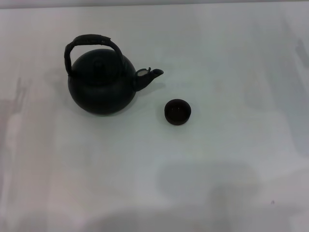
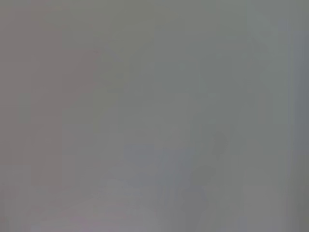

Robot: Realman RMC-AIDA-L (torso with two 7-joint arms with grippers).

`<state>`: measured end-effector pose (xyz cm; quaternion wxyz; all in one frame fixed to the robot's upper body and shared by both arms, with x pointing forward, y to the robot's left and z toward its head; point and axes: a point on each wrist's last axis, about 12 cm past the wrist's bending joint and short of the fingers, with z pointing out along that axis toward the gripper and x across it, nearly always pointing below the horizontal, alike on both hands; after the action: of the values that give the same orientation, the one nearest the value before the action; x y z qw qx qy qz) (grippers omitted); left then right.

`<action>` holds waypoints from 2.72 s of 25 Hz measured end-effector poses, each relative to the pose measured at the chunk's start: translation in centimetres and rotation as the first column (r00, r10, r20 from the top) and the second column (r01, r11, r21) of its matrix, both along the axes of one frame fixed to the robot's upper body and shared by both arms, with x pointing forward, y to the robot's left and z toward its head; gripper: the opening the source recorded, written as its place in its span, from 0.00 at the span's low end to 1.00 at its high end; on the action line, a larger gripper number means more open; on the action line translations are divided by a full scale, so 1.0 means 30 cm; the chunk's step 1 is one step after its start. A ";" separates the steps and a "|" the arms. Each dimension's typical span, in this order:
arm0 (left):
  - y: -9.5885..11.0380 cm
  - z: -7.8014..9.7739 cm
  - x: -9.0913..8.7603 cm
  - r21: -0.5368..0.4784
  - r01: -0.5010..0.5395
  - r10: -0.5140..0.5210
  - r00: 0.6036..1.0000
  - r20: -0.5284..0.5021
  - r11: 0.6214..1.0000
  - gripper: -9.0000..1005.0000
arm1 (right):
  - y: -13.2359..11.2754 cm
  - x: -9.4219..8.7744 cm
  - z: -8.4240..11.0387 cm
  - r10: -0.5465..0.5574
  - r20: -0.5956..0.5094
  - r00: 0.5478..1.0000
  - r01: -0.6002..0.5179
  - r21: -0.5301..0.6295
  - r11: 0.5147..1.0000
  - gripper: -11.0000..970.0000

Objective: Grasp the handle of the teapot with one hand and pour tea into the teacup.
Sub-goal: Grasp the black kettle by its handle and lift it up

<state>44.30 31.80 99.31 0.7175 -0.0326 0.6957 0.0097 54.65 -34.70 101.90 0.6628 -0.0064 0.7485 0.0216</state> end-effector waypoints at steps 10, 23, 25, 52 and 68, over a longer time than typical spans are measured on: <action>-0.086 -0.038 -0.097 -0.076 0.221 -0.225 0.973 -0.047 0.972 0.80 | 0.003 0.036 0.007 -0.012 -0.033 0.999 0.014 0.071 0.997 0.87; -0.199 -0.013 0.011 -0.001 0.469 -0.469 0.882 -0.054 0.883 0.80 | -0.022 -0.007 -0.017 -0.033 -0.059 0.998 0.042 0.150 0.988 0.87; -0.202 -0.011 0.019 0.001 0.471 -0.471 0.881 -0.053 0.882 0.80 | -0.023 -0.009 -0.018 -0.034 -0.060 0.998 0.043 0.151 0.988 0.87; -0.229 0.003 0.175 0.018 0.437 -0.432 0.893 -0.126 0.899 0.65 | -0.031 0.015 0.004 -0.035 -0.040 0.999 0.040 0.140 0.989 0.87; -0.227 0.020 0.191 0.061 0.429 -0.422 0.901 -0.098 0.901 0.14 | -0.032 0.029 0.002 -0.045 -0.064 0.997 0.053 0.134 0.990 0.87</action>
<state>50.02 25.00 99.90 0.6737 0.1497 0.7140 -0.1176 55.51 -35.67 101.96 0.6389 0.0575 0.7651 0.0563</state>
